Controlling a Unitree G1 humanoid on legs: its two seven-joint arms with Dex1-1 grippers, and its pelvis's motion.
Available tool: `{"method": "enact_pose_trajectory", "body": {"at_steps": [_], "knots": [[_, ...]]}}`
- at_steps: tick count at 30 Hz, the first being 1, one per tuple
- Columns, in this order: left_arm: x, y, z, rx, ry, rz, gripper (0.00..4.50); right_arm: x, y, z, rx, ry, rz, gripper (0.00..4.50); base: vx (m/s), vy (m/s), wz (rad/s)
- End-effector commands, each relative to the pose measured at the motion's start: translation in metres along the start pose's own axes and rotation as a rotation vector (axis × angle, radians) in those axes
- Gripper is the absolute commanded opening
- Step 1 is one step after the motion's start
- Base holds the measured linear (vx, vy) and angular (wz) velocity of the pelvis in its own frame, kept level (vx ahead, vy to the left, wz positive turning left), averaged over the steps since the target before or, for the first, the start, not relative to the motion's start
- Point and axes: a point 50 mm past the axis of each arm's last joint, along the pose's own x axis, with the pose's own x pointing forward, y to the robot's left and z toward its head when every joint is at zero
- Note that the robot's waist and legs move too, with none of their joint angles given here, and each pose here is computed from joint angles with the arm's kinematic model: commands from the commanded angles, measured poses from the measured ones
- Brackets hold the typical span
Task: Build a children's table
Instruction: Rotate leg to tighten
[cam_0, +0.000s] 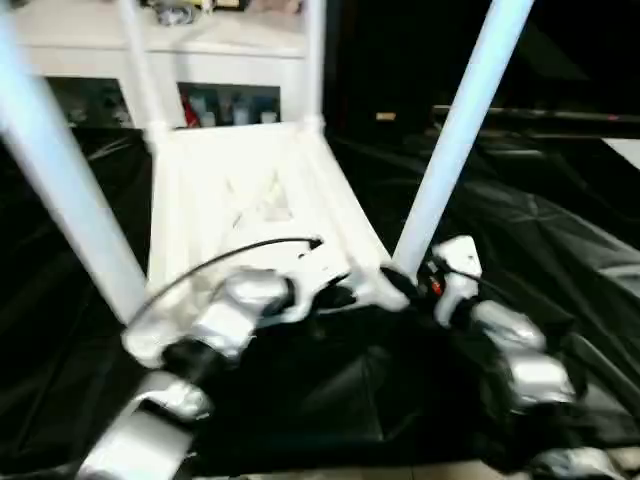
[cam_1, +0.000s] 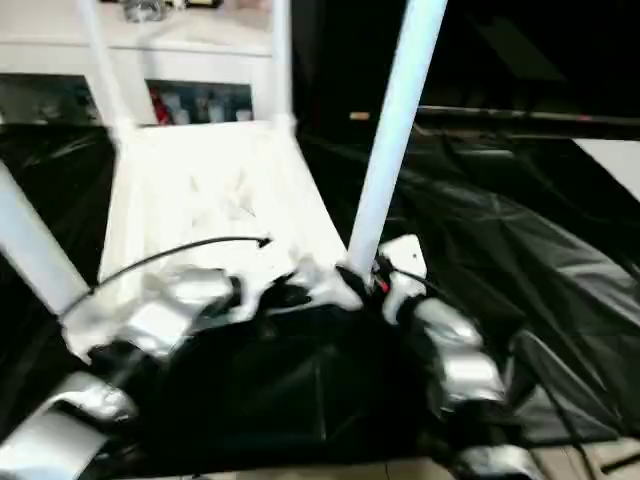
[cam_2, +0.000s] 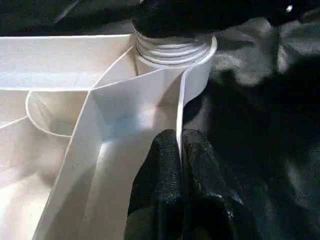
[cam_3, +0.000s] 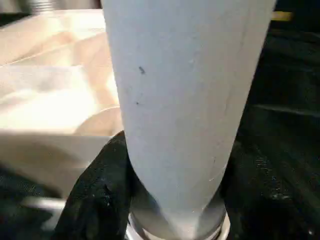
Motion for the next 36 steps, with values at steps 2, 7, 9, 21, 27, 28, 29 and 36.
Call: {"method": "enact_pose_trajectory", "body": {"at_steps": [2, 7, 9, 21, 27, 28, 29, 36], "knots": [[0.014, -0.007, 0.002, -0.005, 0.035, 0.053, 0.00, 0.010, 0.029, -0.030, 0.025, 0.158, 0.037, 2.04, 0.000, 0.000, 0.00], [0.017, -0.011, 0.002, 0.023, 0.041, 0.020, 0.00, 0.020, 0.042, -0.018, 0.025, 0.099, 0.114, 2.04, 0.000, 0.000, 0.00], [0.015, -0.010, 0.001, 0.026, 0.040, 0.014, 0.00, 0.020, 0.043, -0.014, 0.031, 0.080, 0.154, 2.58, 0.000, 0.000, 0.00], [-0.029, 0.004, -0.018, 0.128, 0.016, -0.199, 0.00, -0.025, 0.005, 0.009, -0.101, 0.106, 0.559, 3.16, 0.000, 0.000, 0.00], [-0.050, 0.007, -0.026, 0.179, 0.054, -0.301, 0.00, -0.037, -0.004, 0.009, -0.151, 0.163, 0.636, 3.16, 0.050, -0.028, 0.01], [-0.051, 0.007, -0.027, 0.180, 0.056, -0.302, 0.00, -0.038, -0.004, 0.009, -0.160, 0.169, 0.644, 3.16, 0.054, -0.017, -0.02], [-0.052, 0.008, -0.027, 0.179, 0.055, -0.302, 0.00, -0.037, -0.004, 0.008, -0.176, 0.176, 0.650, 3.16, 0.000, 0.000, 0.00], [-0.057, 0.007, -0.029, 0.170, 0.048, -0.326, 0.00, -0.028, 0.007, 0.007, -0.160, 0.133, 0.674, 3.16, 0.000, 0.000, 0.00]]}}
